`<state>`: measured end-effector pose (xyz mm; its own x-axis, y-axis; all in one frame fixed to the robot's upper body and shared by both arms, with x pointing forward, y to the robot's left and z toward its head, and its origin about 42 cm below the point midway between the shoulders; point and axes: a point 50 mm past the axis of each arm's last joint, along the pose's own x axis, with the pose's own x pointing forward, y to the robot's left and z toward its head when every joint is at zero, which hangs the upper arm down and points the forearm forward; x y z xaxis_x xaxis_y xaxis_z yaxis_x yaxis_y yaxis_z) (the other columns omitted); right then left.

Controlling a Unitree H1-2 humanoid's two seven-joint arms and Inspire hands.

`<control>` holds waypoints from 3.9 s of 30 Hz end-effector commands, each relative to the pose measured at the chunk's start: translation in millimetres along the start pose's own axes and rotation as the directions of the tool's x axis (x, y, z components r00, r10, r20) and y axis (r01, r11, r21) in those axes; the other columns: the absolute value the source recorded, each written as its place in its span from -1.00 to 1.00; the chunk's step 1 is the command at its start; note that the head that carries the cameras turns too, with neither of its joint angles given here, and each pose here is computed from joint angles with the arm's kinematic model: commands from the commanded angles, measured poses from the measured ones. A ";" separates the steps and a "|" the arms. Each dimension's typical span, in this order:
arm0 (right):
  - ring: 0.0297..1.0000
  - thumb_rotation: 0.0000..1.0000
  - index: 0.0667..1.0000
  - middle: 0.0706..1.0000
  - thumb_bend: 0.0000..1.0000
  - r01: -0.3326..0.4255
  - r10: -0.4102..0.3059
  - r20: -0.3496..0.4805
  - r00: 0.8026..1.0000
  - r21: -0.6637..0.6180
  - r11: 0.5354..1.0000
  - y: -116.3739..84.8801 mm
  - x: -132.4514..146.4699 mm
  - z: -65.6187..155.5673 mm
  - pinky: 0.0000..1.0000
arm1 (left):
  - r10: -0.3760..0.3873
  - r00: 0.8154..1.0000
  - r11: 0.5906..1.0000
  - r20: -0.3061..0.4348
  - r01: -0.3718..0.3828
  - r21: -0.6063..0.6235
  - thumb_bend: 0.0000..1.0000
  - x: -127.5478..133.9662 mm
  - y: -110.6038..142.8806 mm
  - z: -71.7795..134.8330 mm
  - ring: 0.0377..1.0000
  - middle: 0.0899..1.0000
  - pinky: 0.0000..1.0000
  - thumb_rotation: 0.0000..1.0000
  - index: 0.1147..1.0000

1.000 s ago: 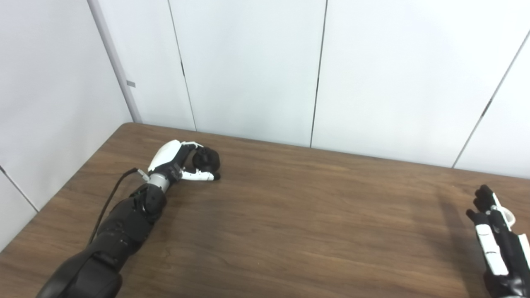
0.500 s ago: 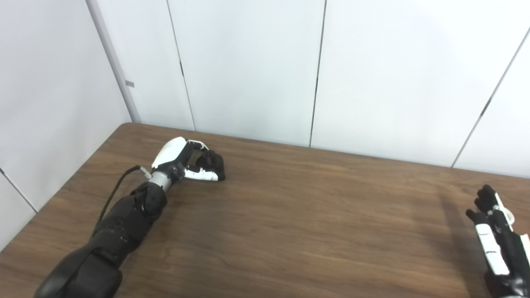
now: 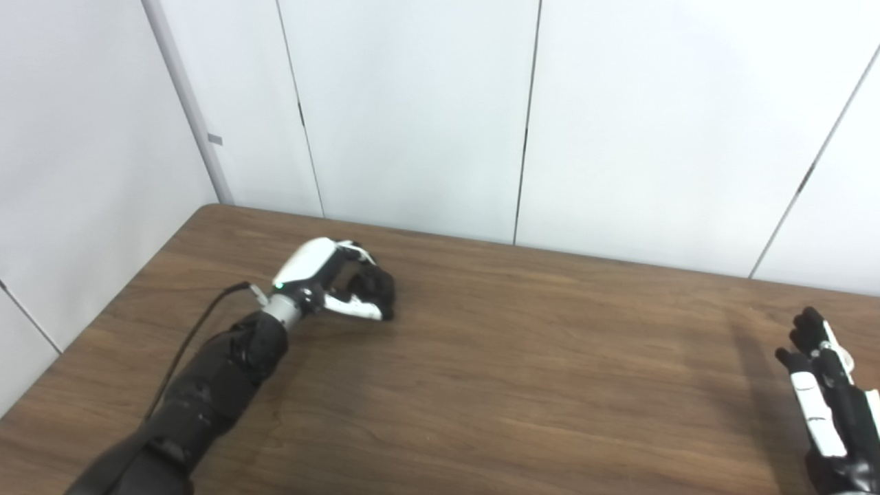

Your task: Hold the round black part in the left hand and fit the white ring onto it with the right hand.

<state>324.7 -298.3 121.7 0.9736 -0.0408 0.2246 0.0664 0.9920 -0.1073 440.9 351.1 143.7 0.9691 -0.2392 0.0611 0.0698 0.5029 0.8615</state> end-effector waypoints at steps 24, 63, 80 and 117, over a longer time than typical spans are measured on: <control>0.96 0.52 0.94 0.95 -0.37 0.008 -0.006 -0.074 0.997 0.024 1.000 31.9 -30.3 -15.3 0.83 | -0.101 0.923 0.992 0.371 0.124 -0.039 0.05 -14.1 -51.1 101.2 1.00 0.70 1.00 -0.89 -0.18; 0.96 0.45 0.91 0.93 -0.30 0.031 -0.030 -0.040 0.999 0.023 0.999 46.6 -36.3 19.5 0.83 | -0.268 0.880 0.963 0.392 0.258 0.081 0.05 -12.1 -96.8 108.0 1.00 0.66 1.00 -0.89 -0.18; 0.94 0.43 0.89 0.91 -0.27 0.033 -0.033 0.009 0.999 0.024 0.999 48.8 -33.7 39.8 0.79 | -0.282 0.878 0.959 0.386 0.252 0.127 0.05 -4.6 -91.4 99.8 1.00 0.67 1.00 -0.89 -0.18; 0.69 -0.63 0.40 0.66 0.62 0.125 0.015 0.195 0.981 -0.684 0.719 -84.5 65.2 170.6 0.56 | -0.250 0.885 0.966 0.392 0.256 0.038 0.05 -11.7 -105.8 105.5 1.00 0.69 1.00 -0.89 -0.18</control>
<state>340.7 -363.7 288.4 0.9411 -0.0474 0.3347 0.2828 0.6528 -0.7028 400.4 205.0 116.2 0.7309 -0.6773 0.0833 0.2895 0.4183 0.8609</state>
